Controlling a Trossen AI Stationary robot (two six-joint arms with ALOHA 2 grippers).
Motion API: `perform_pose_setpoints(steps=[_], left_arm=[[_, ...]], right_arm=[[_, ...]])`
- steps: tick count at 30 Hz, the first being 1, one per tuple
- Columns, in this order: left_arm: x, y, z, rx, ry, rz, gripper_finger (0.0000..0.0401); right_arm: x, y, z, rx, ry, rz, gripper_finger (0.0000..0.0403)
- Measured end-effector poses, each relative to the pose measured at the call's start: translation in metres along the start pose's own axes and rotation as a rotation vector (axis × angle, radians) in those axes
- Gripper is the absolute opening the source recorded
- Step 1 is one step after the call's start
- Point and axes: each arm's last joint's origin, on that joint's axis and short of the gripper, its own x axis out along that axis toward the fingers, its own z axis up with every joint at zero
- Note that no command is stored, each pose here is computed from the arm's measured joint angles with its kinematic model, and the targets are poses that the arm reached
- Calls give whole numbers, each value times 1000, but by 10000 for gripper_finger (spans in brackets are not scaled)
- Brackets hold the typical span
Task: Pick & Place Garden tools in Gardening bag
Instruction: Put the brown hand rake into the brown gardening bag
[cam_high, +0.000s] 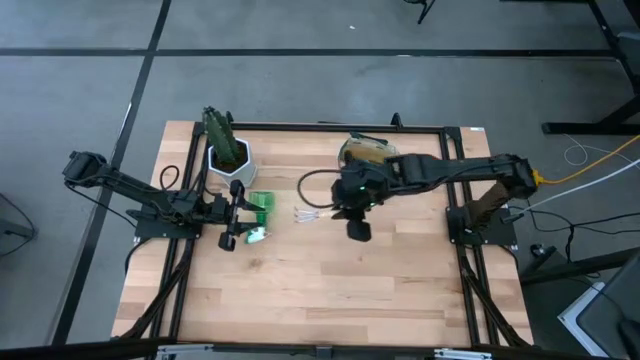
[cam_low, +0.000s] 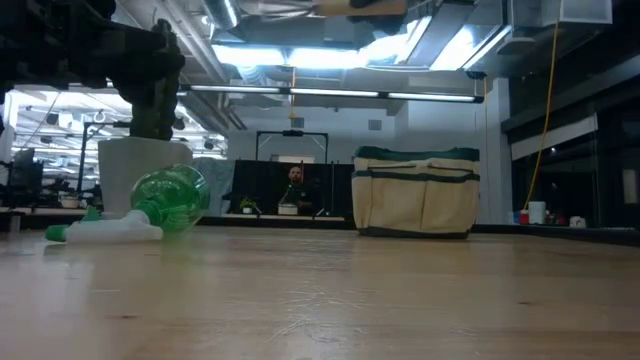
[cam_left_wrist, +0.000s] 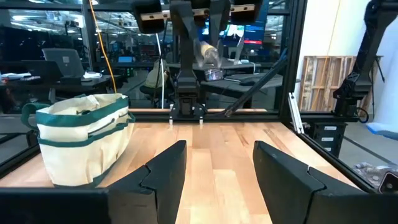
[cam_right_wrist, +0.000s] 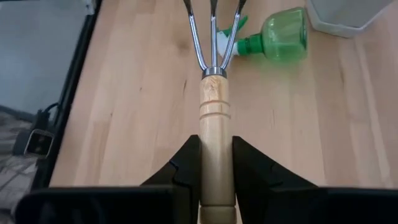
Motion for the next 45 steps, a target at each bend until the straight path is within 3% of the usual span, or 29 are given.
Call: perform_pose_setpoints(steps=[4, 10, 15, 26, 32, 39, 45], left_arm=[[0, 0, 0, 0, 1, 0, 182], [0, 0, 0, 0, 2, 0, 182], [0, 0, 0, 0, 2, 0, 182], [0, 0, 0, 1, 3, 0, 182], [0, 0, 0, 1, 3, 0, 182], [0, 0, 0, 1, 3, 0, 182], [0, 0, 0, 0, 3, 0, 182]], right_arm=[[-18, -10, -17, -15, -55, 33, 68], [-49, -26, -48, 13, -179, -6, 68], [-60, -32, -70, 33, -193, -37, 68], [-70, -50, -64, -40, -298, -79, 68], [-70, -64, -71, 12, -235, -87, 68], [-58, -75, -88, 109, -23, -186, 68], [-61, -86, -94, 226, 4, -209, 68]])
